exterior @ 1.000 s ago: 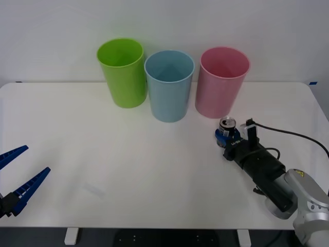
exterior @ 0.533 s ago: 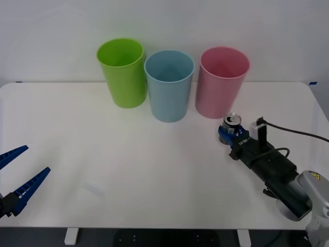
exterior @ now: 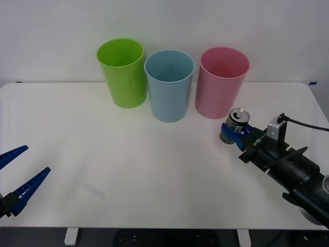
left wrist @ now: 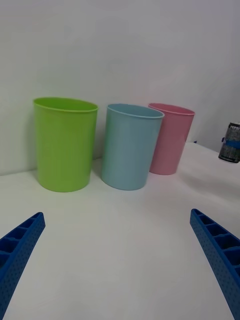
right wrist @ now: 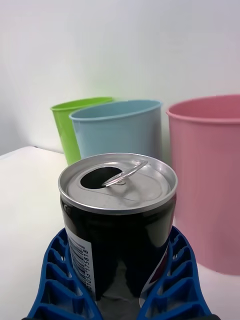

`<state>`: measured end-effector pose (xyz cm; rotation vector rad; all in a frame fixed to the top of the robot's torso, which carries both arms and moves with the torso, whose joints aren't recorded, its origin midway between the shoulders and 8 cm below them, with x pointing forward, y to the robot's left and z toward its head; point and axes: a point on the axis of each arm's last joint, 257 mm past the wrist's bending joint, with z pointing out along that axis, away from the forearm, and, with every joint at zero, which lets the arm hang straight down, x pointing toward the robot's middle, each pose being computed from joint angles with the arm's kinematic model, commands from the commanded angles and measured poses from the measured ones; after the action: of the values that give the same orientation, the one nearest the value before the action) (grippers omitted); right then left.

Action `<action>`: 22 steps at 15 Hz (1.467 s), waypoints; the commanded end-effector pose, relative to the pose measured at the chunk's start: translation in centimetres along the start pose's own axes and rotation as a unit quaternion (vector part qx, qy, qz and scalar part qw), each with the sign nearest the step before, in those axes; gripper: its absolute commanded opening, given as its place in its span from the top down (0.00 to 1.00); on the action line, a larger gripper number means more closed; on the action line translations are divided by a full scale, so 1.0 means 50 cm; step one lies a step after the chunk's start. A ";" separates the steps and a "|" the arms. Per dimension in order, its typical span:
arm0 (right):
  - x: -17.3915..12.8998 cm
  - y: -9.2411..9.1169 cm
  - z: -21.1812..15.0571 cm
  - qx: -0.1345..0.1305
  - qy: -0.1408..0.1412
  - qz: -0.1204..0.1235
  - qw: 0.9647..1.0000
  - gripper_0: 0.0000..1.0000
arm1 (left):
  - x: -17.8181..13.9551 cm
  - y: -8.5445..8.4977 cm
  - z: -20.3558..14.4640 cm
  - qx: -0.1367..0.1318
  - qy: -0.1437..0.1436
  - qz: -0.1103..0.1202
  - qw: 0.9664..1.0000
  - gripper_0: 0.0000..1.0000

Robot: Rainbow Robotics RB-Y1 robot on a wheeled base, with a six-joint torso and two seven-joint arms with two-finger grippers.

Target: Grasp the object on the table and drop it into the matching bin: aluminum can to the light blue bin, PET bottle to the pink bin.

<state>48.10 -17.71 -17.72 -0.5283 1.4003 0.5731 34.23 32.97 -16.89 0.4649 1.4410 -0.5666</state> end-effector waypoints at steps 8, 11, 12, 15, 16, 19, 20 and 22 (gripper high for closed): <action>-0.185 0.068 0.028 -0.078 -0.040 0.003 0.996 1.00 | 0.000 0.000 0.000 0.000 0.000 0.000 1.000 0.00; -0.243 0.067 0.078 -0.090 -0.046 -0.001 0.995 1.00 | 0.000 0.000 0.000 0.000 0.000 0.000 1.000 0.00; -0.257 0.066 0.092 -0.090 -0.047 0.001 0.995 1.00 | 0.000 0.000 0.000 0.000 0.000 0.000 1.000 0.00; -0.296 0.064 0.130 -0.091 -0.051 0.011 0.995 1.00 | 0.000 0.000 0.000 0.000 0.000 0.000 1.000 0.00; -0.309 0.061 0.146 -0.093 -0.051 0.014 0.994 1.00 | 0.000 0.000 0.000 0.000 0.000 0.000 1.000 0.00; -0.325 0.045 0.196 -0.098 -0.048 0.013 0.994 1.00 | 0.000 0.000 0.000 0.000 0.000 0.000 1.000 0.00; -0.328 0.037 0.220 -0.098 -0.046 0.015 0.994 1.00 | 0.000 0.000 0.000 0.000 0.000 0.000 1.000 0.00; -0.335 0.021 0.259 -0.092 -0.043 0.009 0.995 1.00 | 0.000 0.000 0.000 0.000 0.000 0.000 1.000 0.00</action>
<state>55.14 -9.70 0.07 -0.6323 1.2773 0.7432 34.22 32.97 -16.89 0.4649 1.4410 -0.5666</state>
